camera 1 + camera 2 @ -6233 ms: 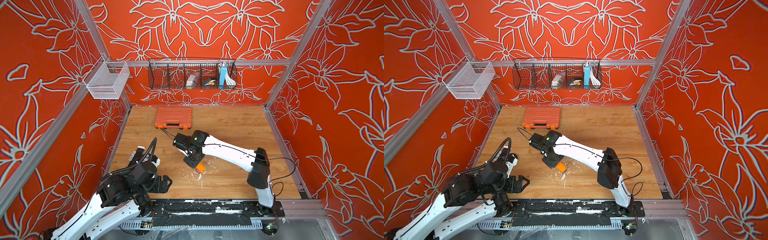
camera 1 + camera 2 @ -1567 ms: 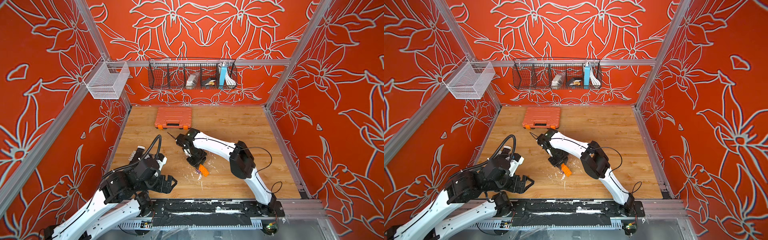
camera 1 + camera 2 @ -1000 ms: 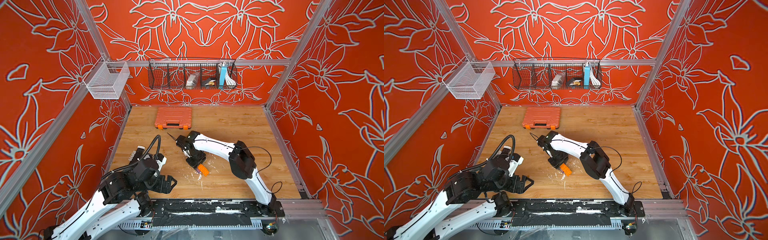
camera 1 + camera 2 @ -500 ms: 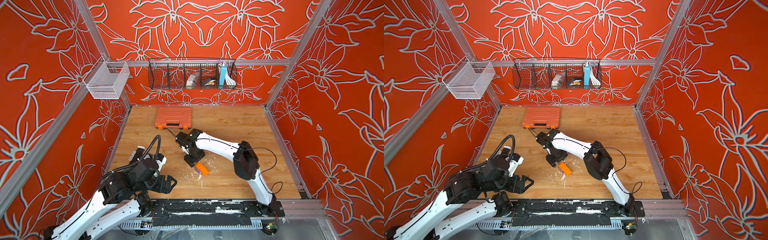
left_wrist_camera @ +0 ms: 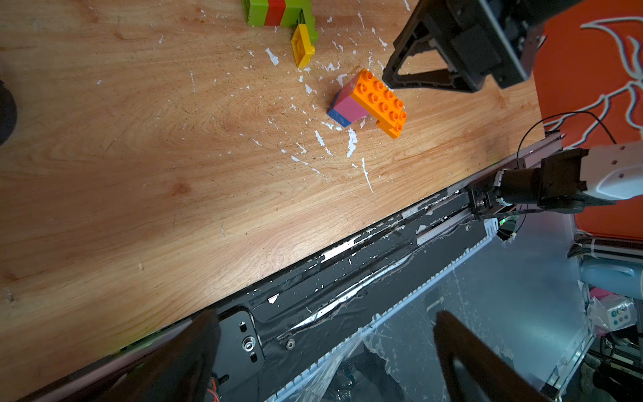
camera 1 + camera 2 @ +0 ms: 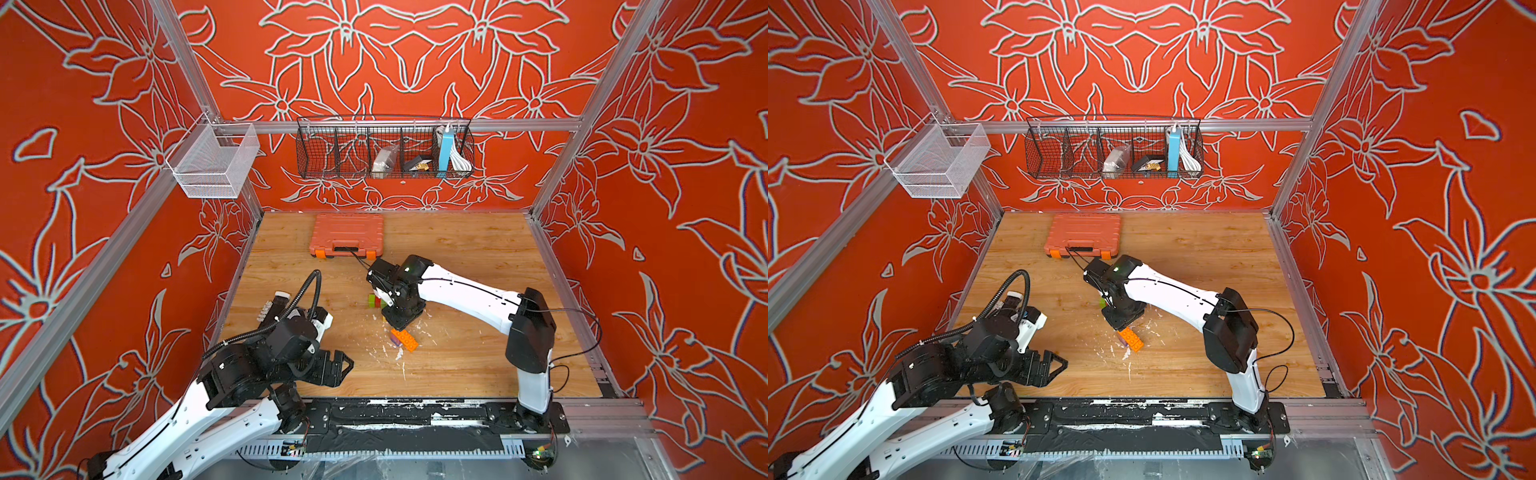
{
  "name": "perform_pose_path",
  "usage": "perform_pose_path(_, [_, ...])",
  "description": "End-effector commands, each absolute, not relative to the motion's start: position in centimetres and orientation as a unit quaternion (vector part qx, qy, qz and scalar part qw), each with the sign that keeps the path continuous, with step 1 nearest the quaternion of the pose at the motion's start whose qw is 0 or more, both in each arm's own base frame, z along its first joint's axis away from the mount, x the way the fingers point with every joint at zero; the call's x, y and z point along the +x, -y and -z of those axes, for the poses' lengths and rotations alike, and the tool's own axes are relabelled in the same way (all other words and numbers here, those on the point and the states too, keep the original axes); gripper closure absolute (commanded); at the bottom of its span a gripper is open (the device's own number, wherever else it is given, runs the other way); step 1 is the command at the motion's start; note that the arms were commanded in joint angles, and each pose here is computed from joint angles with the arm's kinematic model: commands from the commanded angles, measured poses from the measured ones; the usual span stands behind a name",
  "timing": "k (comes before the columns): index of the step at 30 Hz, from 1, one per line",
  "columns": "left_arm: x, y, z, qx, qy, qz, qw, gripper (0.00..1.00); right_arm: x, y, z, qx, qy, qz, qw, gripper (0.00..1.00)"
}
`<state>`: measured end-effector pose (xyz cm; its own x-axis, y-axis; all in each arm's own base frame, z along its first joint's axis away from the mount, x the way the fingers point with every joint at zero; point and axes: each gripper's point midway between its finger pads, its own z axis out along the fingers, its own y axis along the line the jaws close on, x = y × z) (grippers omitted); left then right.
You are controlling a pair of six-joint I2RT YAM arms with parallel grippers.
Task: Assemble the letter r with lego
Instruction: Assemble the lego brick with the lego brick.
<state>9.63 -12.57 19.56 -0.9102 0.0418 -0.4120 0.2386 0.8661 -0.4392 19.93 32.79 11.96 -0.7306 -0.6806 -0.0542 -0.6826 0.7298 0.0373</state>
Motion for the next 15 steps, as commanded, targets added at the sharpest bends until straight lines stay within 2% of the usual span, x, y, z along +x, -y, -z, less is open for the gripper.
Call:
perform_pose_path(1, [9.7,12.0,-18.6,0.065,-0.954,0.226,0.187,0.04,20.3,-32.6,-11.4,-0.370,-0.928,-0.013,0.026,0.64])
perform_pose_path(15, [9.6,11.7,-17.8,0.056,-0.962,0.206,0.169,0.05,20.3,-32.2,-8.9,-0.386,-0.922,0.010,0.004,0.69])
